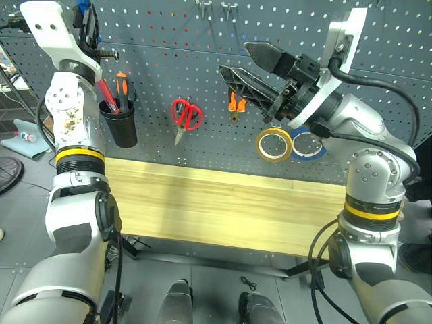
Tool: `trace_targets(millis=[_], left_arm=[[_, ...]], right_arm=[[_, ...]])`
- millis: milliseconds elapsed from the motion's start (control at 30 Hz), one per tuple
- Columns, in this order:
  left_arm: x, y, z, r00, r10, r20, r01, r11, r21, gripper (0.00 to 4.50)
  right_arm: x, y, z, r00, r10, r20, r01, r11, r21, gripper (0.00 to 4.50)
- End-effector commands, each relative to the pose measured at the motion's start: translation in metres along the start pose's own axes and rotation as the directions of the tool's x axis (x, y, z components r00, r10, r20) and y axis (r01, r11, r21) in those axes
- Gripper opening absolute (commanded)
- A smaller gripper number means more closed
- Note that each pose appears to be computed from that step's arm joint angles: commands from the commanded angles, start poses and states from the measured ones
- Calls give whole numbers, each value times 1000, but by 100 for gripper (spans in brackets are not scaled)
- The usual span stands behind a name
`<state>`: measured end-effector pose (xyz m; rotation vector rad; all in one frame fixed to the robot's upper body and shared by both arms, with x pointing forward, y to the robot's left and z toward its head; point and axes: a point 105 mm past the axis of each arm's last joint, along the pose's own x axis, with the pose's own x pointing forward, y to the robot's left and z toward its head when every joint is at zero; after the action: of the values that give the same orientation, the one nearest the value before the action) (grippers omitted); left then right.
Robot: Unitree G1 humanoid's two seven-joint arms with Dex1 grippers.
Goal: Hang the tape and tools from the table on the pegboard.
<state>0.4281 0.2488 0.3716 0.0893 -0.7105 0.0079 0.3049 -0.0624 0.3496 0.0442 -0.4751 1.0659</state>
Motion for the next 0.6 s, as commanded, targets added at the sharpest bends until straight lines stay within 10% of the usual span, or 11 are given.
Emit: trace_targets(millis=[33,600], left_arm=[[5,-7,8,999,-27,29,25,998,49,34],[5,-15,-11,1000,23,-21,-21,995,101,34]], right_arm=[[-6,1,5,1000,10,-5,-11,1000,-12,450],[-29,56,57,999,31,8,-31,999,-37,450]])
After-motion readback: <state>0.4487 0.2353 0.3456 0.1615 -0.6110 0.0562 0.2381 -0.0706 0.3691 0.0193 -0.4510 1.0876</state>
